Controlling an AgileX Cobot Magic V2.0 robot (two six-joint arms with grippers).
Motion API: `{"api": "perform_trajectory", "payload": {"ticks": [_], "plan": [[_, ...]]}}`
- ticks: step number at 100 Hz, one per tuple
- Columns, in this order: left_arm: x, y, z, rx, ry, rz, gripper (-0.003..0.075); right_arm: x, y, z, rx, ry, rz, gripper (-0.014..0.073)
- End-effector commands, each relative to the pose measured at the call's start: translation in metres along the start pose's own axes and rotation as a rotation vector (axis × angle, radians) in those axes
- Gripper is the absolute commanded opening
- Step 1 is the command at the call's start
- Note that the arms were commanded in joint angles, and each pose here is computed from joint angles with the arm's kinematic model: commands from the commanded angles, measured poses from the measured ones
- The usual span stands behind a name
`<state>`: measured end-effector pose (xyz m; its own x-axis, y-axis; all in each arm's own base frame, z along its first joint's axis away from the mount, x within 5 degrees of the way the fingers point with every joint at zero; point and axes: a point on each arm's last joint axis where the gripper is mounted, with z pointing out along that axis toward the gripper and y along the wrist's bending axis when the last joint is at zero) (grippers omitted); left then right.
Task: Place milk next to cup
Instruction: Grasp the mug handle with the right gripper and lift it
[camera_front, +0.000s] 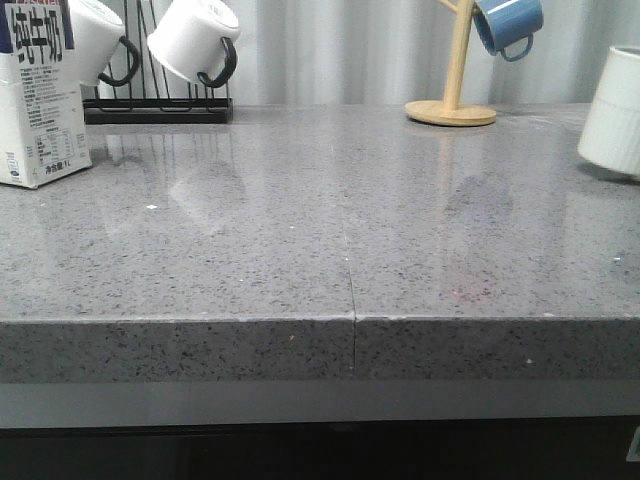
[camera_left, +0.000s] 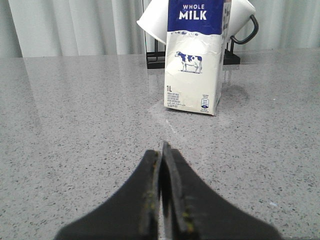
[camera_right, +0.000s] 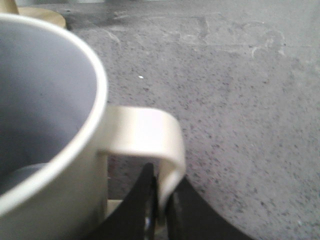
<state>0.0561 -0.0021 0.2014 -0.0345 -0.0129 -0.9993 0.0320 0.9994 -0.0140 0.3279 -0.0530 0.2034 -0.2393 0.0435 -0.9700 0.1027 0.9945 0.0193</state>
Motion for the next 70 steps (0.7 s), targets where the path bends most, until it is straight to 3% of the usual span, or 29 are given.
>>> {"api": "perform_trajectory", "payload": {"ticks": [1, 16, 42, 70], "plan": [[0.004, 0.001, 0.0, -0.004, -0.07, -0.008, -0.0021, -0.039, 0.016, -0.015, -0.061, -0.161, -0.016, -0.0074], [0.004, 0.001, 0.0, -0.004, -0.07, -0.008, -0.0021, -0.049, 0.053, -0.027, -0.166, -0.146, -0.032, -0.0074], [0.004, 0.001, 0.0, -0.004, -0.07, -0.008, -0.0021, -0.049, 0.139, -0.04, -0.426, -0.129, -0.079, -0.0074], [0.004, 0.001, 0.0, -0.004, -0.07, -0.008, -0.0021, -0.04, 0.201, -0.027, -0.568, -0.088, -0.115, -0.0072]]}}
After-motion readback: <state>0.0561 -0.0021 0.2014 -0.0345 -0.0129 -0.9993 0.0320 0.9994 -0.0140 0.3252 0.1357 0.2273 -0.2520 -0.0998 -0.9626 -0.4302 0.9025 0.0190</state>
